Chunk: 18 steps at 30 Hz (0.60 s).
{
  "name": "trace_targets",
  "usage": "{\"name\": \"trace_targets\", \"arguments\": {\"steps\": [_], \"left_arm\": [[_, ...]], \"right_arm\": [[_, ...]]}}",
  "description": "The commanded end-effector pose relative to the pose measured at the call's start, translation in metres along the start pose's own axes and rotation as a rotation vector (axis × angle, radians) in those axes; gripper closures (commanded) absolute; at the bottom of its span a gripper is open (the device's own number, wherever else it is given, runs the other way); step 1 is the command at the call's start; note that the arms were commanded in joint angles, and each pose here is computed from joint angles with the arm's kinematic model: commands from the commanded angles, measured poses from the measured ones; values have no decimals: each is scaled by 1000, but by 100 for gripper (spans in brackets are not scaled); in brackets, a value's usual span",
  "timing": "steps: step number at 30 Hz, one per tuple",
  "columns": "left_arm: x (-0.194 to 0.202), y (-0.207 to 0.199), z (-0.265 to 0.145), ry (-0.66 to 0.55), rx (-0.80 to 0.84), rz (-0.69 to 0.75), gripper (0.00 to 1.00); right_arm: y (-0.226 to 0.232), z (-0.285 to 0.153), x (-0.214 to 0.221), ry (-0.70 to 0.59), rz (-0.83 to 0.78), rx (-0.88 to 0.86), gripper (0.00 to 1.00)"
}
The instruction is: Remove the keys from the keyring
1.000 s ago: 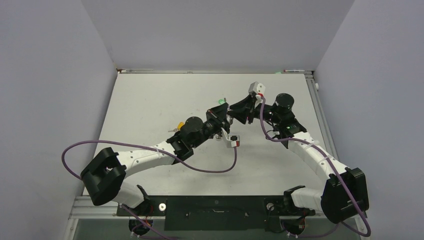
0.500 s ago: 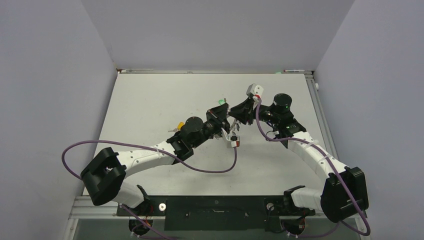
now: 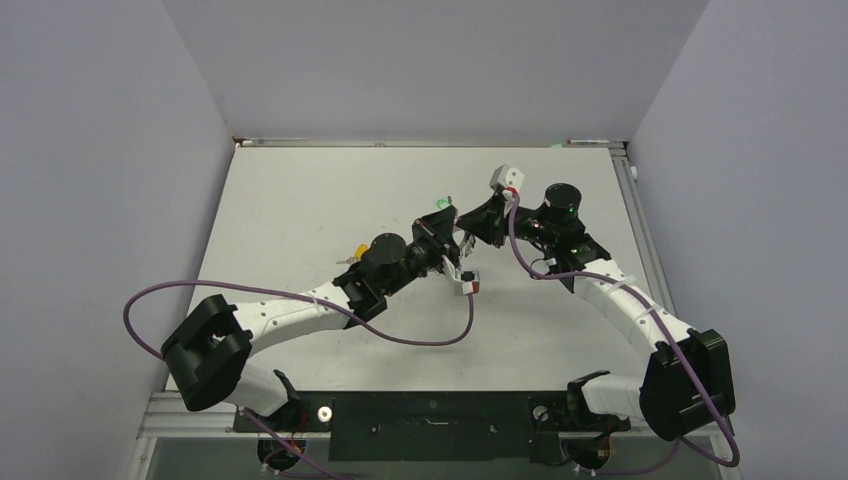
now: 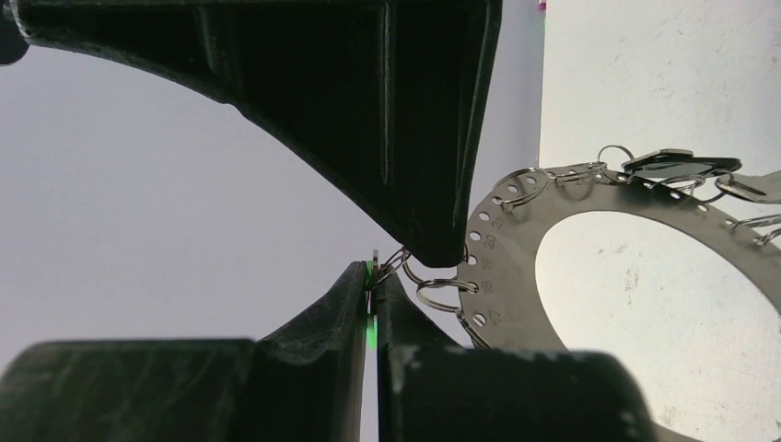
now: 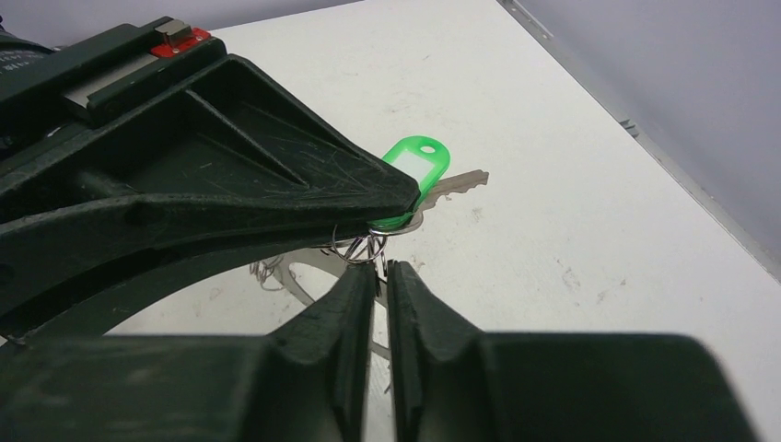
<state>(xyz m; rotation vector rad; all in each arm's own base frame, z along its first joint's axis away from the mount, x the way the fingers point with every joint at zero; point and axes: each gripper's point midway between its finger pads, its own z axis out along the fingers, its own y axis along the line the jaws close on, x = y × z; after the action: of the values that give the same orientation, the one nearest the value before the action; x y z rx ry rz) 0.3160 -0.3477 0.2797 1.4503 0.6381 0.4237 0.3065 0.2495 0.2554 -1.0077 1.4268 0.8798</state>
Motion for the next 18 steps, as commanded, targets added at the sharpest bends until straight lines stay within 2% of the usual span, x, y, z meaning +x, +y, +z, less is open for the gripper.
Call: {"name": "trace_targets", "arguments": {"steps": [1,4,8,18], "left_arm": [[-12,41,1,-37,-101,-8,100],[-7,38,1,-10,-92,-12,100],[2,34,0,36,-82,-42,100],[11,27,-2,73,-65,-58,100]], "right_arm": [[-4,4,-26,-49,-77,-3,95],[-6,0,-34,-79,-99,26,95],[-9,-12,-53,-198,-136,95,95],[-17,-40,-94,-494,-52,201,95]]}}
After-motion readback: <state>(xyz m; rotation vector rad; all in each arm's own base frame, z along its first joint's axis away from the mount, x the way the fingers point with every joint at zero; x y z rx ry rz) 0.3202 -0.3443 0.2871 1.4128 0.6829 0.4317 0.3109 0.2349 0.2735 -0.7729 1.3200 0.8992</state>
